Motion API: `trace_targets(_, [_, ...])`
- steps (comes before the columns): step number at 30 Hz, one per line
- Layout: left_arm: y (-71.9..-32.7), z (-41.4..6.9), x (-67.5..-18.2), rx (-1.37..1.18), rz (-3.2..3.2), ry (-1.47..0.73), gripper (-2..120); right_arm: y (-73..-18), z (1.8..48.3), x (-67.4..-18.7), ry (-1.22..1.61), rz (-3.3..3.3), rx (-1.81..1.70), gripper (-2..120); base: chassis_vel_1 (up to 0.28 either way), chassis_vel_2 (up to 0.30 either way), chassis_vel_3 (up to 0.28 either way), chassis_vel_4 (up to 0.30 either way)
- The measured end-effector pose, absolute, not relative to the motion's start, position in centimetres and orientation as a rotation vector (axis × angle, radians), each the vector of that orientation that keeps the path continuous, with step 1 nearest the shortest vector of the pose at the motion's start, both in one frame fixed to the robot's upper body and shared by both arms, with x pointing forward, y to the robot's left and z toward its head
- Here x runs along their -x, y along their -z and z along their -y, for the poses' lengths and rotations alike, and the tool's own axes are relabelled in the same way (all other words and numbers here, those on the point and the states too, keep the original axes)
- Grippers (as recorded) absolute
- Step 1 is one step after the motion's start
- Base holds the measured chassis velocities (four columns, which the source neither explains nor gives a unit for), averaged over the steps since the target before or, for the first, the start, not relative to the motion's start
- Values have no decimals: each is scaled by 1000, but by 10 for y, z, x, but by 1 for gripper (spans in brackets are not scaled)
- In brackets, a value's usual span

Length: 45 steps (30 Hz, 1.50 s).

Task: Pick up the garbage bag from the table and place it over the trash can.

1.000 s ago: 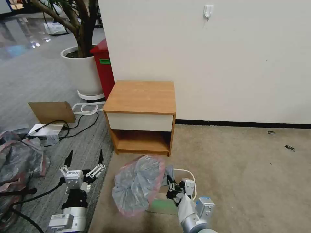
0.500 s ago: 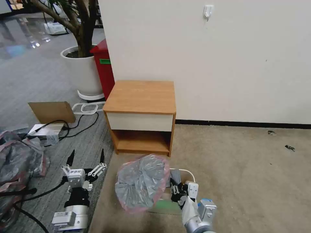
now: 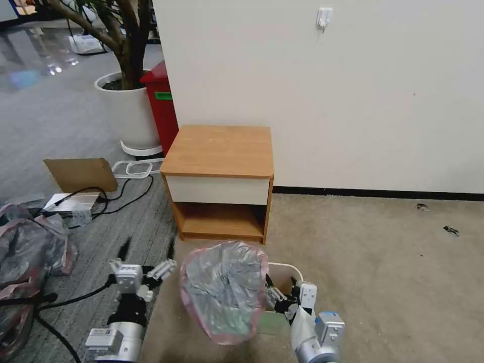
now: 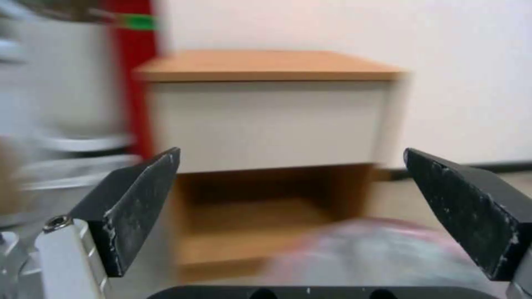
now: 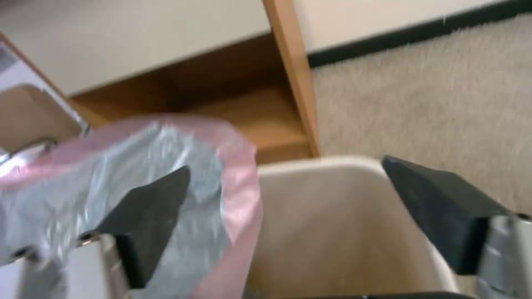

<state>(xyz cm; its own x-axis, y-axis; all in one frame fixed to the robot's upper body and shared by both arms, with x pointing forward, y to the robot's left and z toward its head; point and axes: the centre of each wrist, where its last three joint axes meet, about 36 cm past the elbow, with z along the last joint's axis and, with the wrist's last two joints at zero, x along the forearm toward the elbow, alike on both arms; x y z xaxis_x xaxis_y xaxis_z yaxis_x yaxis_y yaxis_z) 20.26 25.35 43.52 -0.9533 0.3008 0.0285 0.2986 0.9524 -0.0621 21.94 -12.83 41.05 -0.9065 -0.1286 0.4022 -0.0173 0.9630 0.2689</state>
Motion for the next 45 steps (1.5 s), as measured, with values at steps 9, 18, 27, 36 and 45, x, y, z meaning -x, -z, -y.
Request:
trace_targets(9, [-438,-229,-212,463,3159,-125,93,-415,128,-224,400,2758,-75,95,0,0,0,0])
trace_targets(18, [-448,-213,-232,154,2896,-250,100,-415,118,-220,446,2794,-89,95,0,0,0,0])
trace_targets(27, [-456,-221,-250,366,2568,-367,100,-412,112,-215,462,2819,-108,95,0,0,0,0])
trace_targets(36, [-443,-221,-265,372,2477,-347,100,-409,113,-209,461,2828,-98,95,0,0,0,0])
trace_targets(45, [-430,-221,-278,338,2428,-309,100,-407,113,-207,468,2830,-77,95,0,0,0,0])
